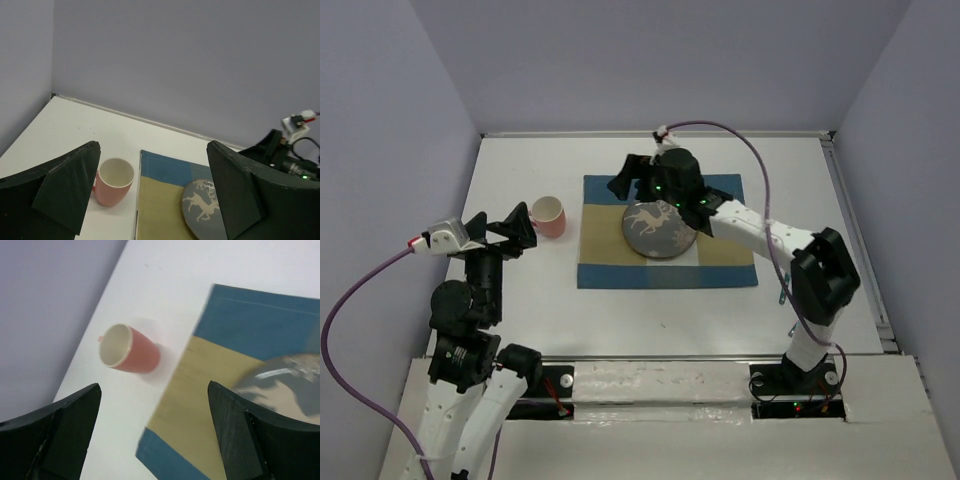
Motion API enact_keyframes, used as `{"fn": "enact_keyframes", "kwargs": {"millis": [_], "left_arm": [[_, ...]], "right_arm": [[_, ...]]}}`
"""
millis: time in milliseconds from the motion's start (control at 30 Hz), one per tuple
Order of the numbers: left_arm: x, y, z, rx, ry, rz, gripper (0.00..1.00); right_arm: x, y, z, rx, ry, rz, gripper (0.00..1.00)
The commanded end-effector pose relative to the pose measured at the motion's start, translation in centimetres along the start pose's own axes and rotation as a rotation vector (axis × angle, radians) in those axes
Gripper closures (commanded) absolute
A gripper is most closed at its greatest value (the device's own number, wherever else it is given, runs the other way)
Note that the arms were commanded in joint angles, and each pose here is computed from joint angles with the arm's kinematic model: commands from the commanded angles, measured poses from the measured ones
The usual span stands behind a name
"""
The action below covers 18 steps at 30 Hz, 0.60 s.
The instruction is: Set the dinner table for one person
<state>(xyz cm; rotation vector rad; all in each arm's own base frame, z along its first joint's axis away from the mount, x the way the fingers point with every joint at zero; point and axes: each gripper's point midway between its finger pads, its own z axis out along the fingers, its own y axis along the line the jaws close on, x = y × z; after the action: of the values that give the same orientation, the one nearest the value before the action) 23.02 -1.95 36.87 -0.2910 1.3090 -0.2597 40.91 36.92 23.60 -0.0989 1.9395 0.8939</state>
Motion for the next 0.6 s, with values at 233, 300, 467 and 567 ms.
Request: {"fn": "enact_keyframes", "kwargs": {"millis": [233,300,467,567], "left_arm": [[-2.2,0.3,0.0,-0.016,-0.094,-0.009,0.01],[-2.3,0.2,-0.1,-0.014,-0.096,-0.012,0.01],[-2.4,0.2,-0.3,-0.007,-0.102,-0.016,0.01],[-2.4,0.1,-0.3,-0.004,-0.101,-0.017,0.01]], "right_arm": [[8.4,10.2,11.9,-0.109,0.171,-0.187,0.04],[8.0,10.9,12.8,-0.086,0.155,-0.187,0.04],[10.8,8.7,14.5,-0.005,0.180,-0.183,0.16],[12.3,7.7,14.9,0.016,0.203,-0.184,0.25]]}}
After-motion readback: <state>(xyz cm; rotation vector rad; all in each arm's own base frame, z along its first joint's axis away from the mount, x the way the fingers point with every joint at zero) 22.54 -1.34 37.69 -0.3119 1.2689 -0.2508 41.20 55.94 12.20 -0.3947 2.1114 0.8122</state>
